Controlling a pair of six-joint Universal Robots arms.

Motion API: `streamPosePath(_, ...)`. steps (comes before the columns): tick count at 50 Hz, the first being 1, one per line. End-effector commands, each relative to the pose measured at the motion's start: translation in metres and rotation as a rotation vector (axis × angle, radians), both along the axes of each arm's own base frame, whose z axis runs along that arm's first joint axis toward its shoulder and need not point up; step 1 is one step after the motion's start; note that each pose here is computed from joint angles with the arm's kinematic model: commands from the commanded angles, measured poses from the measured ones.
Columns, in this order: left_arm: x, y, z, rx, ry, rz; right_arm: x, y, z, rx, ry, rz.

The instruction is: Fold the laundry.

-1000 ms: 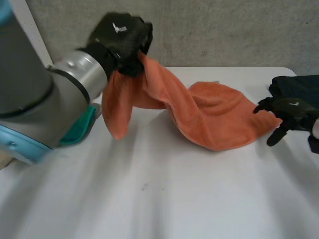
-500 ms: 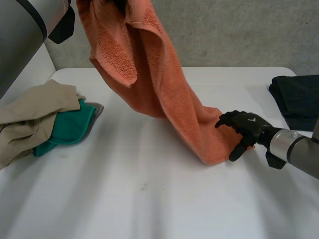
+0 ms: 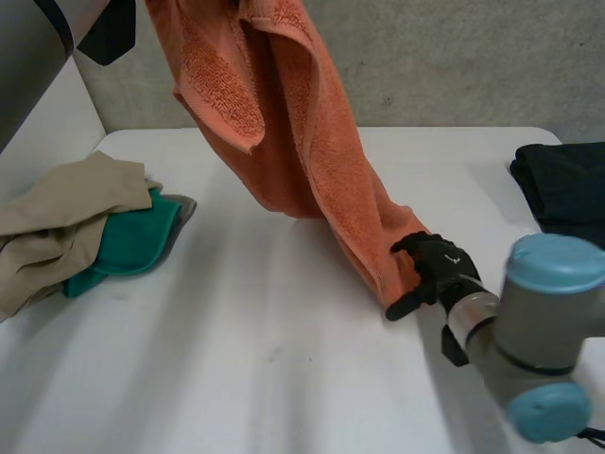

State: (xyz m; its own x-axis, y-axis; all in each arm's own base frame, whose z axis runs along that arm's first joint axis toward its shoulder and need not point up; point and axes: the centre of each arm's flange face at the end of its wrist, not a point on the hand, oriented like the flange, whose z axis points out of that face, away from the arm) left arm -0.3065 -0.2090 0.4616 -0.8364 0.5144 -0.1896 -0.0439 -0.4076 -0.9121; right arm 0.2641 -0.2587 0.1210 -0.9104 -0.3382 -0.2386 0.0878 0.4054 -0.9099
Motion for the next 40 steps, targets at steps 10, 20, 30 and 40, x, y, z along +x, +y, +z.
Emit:
streamPosePath(10,0.011,-0.003,0.0,0.045,0.056,0.028,0.032,-0.013,-0.013,-0.063,-0.008,-0.128)
streamPosePath(20,0.044,-0.052,-0.041,0.17,0.028,0.162,-0.047,-0.078,0.092,-0.321,0.004,-0.238)
streamPosePath(30,0.053,-0.094,-0.159,0.478,-0.109,0.173,-0.078,-0.079,0.182,-0.352,0.206,0.053)
streamPosePath(40,0.038,-0.124,-0.259,0.655,-0.199,0.162,-0.062,-0.097,0.142,-0.182,0.463,0.213)
